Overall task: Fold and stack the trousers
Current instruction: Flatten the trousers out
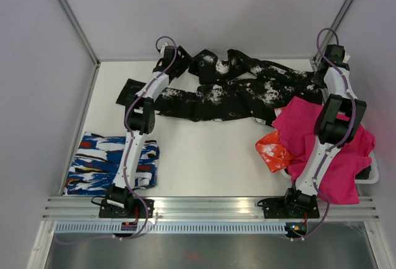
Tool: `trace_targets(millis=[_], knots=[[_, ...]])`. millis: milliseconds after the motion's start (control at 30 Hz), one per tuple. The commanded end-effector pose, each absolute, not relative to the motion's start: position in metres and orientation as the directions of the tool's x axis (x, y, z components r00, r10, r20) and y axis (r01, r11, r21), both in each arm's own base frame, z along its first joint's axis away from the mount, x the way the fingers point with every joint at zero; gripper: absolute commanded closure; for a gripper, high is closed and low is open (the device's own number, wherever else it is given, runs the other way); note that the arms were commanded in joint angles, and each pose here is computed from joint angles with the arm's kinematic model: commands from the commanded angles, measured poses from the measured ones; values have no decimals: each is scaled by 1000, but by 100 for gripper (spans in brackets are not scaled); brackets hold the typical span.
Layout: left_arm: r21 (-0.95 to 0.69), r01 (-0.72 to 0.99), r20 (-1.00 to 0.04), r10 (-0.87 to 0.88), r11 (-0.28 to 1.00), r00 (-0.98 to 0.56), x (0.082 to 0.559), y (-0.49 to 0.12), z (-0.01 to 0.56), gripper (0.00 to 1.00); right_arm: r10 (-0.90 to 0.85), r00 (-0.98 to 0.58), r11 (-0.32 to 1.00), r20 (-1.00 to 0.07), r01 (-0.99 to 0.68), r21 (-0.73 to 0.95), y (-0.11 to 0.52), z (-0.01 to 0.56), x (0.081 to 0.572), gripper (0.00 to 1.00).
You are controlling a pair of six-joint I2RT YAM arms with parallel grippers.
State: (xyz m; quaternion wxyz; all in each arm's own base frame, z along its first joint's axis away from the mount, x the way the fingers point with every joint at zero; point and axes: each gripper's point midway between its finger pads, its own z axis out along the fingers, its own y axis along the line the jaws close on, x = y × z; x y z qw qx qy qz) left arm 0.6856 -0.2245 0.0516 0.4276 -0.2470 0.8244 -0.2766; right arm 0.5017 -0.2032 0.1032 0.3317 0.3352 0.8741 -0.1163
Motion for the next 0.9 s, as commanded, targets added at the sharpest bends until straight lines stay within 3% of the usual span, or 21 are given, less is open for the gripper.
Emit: trace_targets(millis=[0,167,300,600,700,800,867], knots=[[-761,-274,-393,-754,588,-526,680,-240,36,12,511,-507,731,-694,681,40,-213,120,514,100],[-796,-326,-307,-804,510,-510,680,-244,30,12,520,-509,727,-685,686,42,-211,114,512,100],[-808,-328,-264,-798,490,-542,675,-253,17,19,520,-506,729,-688,683,48,-211,116,514,100],[-820,-303,-304,-817,486,-490,686,-256,15,38,511,-504,741,-696,669,60,-210,117,520,100],[-841,-270,-310,-826,469,-470,693,-258,17,54,514,-508,744,-691,666,64,-210,116,521,100],[-849,-251,-312,-826,464,-469,695,-259,14,62,530,-496,745,-687,660,98,-206,117,525,100],[-853,-242,-313,-823,463,-473,695,-261,14,79,536,-485,748,-691,653,121,-203,120,530,100]])
